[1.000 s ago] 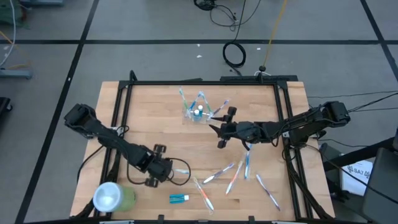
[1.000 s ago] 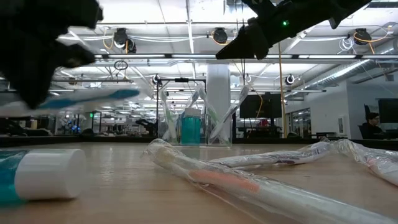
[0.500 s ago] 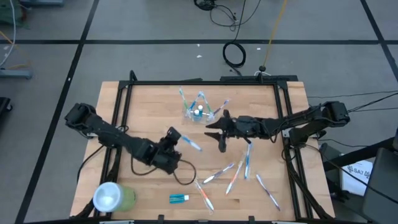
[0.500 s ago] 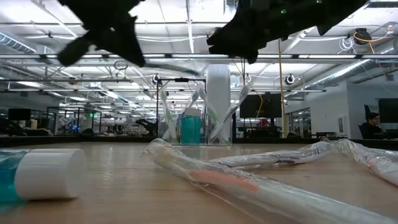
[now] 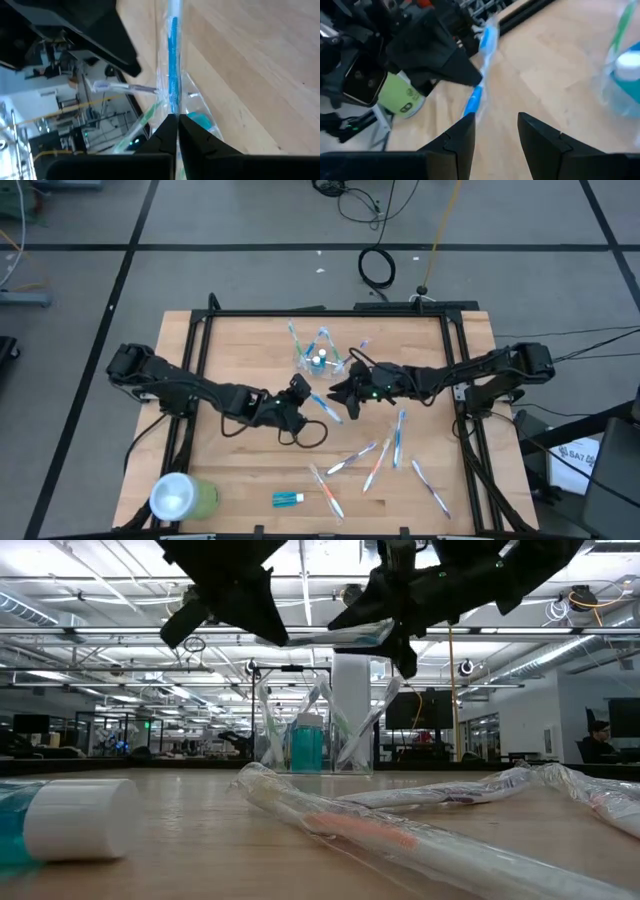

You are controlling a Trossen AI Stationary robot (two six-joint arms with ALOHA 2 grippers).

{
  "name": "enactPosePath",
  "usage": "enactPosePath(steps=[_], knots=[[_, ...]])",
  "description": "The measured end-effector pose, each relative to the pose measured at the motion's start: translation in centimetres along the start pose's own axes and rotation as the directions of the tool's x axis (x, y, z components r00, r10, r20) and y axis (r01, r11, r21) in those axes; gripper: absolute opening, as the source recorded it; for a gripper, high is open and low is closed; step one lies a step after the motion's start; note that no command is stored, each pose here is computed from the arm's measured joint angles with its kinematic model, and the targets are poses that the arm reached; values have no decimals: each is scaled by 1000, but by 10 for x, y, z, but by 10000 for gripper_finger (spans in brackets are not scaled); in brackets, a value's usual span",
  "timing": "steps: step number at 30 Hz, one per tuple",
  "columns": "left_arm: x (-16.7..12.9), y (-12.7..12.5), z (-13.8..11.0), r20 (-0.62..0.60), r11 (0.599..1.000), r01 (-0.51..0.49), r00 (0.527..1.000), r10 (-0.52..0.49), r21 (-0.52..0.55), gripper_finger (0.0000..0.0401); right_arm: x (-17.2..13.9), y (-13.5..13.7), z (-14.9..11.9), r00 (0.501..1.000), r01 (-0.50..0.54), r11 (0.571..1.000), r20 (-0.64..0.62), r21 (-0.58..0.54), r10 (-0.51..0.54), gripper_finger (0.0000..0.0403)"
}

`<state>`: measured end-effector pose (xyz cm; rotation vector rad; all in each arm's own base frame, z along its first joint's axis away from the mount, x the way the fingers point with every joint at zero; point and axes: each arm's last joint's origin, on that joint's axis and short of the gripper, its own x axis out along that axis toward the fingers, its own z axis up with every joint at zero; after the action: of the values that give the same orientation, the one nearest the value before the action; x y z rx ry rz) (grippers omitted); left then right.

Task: Pick & Place toothbrushing station
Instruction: Put the left blue toothbrush into the left section of the transparent organizer

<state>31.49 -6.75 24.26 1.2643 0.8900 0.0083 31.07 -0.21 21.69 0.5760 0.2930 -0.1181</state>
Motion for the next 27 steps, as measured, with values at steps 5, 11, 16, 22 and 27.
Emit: enactPosePath(steps=[5,11,16,22,27], knots=[[1,2,-1,-2,999,-6,1000,6,37,8,2,-7,3,1000,16,999,13,28,-16,139],[4,4,-4,-14,997,-6,1000,7,74,3,2,-8,4,1000,19,999,14,34,-19,139],[5,5,-5,-19,996,-7,1000,9,88,3,2,-8,4,1000,19,999,14,33,-20,139],[4,13,1,42,990,-85,996,80,117,2,2,-8,4,1000,19,999,14,32,-19,139],[3,20,5,87,978,-145,987,133,147,3,2,-6,3,999,-31,999,-13,28,32,139]])
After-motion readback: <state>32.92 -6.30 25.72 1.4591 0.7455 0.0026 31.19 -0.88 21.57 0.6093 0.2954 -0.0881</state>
